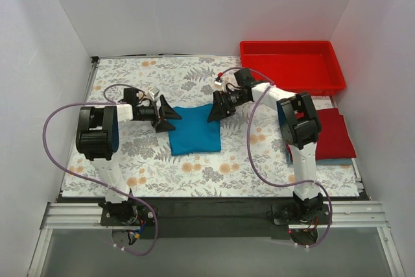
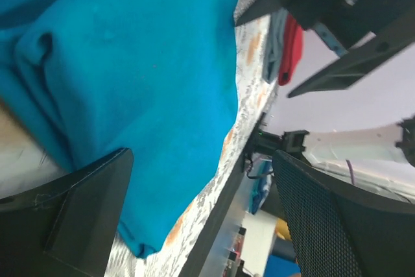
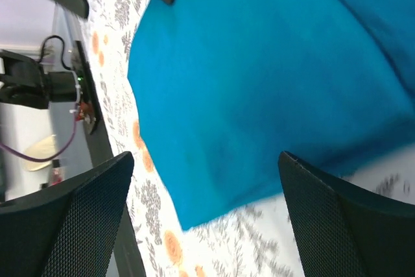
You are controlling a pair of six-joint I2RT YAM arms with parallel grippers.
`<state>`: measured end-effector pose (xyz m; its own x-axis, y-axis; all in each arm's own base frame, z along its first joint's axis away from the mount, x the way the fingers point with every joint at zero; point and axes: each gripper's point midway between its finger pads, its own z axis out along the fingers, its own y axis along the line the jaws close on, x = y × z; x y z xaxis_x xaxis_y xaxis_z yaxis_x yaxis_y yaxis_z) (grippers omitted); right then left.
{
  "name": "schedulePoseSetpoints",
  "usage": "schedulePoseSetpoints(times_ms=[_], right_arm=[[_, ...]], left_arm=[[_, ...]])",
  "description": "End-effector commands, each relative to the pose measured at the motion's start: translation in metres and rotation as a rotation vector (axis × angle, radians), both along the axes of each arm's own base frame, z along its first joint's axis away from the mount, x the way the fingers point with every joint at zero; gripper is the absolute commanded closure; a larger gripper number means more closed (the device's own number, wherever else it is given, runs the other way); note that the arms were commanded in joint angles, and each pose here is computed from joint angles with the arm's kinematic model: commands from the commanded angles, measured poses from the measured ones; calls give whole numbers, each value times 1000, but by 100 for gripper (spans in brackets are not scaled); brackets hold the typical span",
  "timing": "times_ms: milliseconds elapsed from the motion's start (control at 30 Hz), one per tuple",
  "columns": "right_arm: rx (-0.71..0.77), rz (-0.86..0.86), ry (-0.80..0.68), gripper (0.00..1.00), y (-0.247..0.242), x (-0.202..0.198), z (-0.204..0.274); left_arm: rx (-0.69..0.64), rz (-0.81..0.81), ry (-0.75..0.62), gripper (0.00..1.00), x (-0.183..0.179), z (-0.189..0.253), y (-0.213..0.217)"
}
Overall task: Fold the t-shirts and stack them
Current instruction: Fold the tshirt, then neatly place the folded tshirt to the corner
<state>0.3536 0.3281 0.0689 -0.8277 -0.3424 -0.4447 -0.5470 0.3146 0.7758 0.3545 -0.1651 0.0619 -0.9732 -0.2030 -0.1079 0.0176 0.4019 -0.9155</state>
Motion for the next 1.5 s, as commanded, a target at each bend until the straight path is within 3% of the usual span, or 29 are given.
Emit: schedulePoseSetpoints(times_ms=[0,133,167,267,300,367,400,467,533,567,633,767,900,1167,1333,1367,1467], right_arm=[[-32,-11,-169,2,-15,-3,50],[-79,-76,-308,2,-37,-15,91],[-118,-105,-327,2,-44,-15,90],[-205,-180,-344,2,-62,-21,85],[-225,-192,-342,2,-69,-25,81],[-271,-247,-311,2,-78,-26,73],[-279,-263,-277,2,-83,-31,67],[-288,-288,-253,2,-88,-33,61],[-293,-333,-218,2,-93,-35,52],[-288,-340,-200,2,-94,-37,49],[-289,-366,-157,2,-96,-39,42],[-316,-464,-65,2,-102,-39,30],[-315,-483,-28,2,-104,-42,24],[-308,-477,15,2,-102,-45,14],[-273,-456,122,2,-93,-55,1],[-259,-448,144,2,-90,-57,0],[-235,-430,203,2,-84,-60,-6]], left_arm=[[107,36,-120,11,-3,31,22],[263,64,-391,11,9,81,30],[329,23,-542,11,8,100,25],[492,-43,-772,11,7,119,14],[532,-121,-932,11,-3,131,-3],[625,-169,-1054,11,-6,135,-13],[637,-273,-1160,11,-20,135,-32],[667,-378,-1245,11,-32,127,-47],[699,-582,-1365,11,-64,102,-84],[758,-601,-1360,11,-61,90,-76],[791,-693,-1456,11,-77,72,-104],[877,-787,-1520,11,-95,26,-126],[894,-805,-1575,24,-97,9,-136],[954,-853,-1596,41,-90,-23,-145],[970,-876,-1582,60,-86,-36,-148],[971,-868,-1578,71,-86,-34,-148],[926,-841,-1564,91,-89,-21,-154]])
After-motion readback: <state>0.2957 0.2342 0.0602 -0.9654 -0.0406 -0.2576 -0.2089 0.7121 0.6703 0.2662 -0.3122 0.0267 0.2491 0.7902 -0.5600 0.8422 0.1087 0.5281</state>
